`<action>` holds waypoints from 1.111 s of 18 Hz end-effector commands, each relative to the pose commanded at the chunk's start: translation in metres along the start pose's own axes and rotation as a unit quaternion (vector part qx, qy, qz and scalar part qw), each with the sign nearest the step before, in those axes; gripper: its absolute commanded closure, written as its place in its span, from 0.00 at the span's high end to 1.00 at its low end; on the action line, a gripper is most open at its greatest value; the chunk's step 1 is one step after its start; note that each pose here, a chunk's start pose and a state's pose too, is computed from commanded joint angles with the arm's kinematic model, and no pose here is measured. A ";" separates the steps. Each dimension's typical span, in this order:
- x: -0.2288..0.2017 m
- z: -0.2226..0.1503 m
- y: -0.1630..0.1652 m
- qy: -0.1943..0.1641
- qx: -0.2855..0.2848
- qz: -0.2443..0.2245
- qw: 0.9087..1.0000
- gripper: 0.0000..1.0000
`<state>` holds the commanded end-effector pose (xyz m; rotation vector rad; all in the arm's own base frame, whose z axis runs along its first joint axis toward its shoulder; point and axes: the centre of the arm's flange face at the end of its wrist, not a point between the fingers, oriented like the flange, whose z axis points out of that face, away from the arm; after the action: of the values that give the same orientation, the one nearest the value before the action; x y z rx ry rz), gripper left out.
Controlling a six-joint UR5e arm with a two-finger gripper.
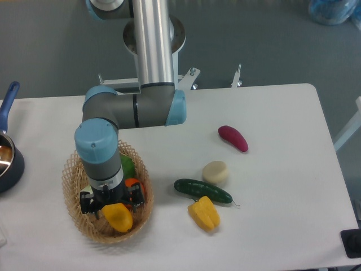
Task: Pick up the mango from the basket
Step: 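Lower the gripper into the basket around the yellow mango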
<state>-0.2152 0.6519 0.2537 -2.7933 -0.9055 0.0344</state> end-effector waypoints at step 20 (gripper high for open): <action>0.001 0.037 0.003 -0.015 -0.022 -0.010 1.000 0.60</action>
<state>-0.2161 0.6567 0.2175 -2.8311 -0.9531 0.0550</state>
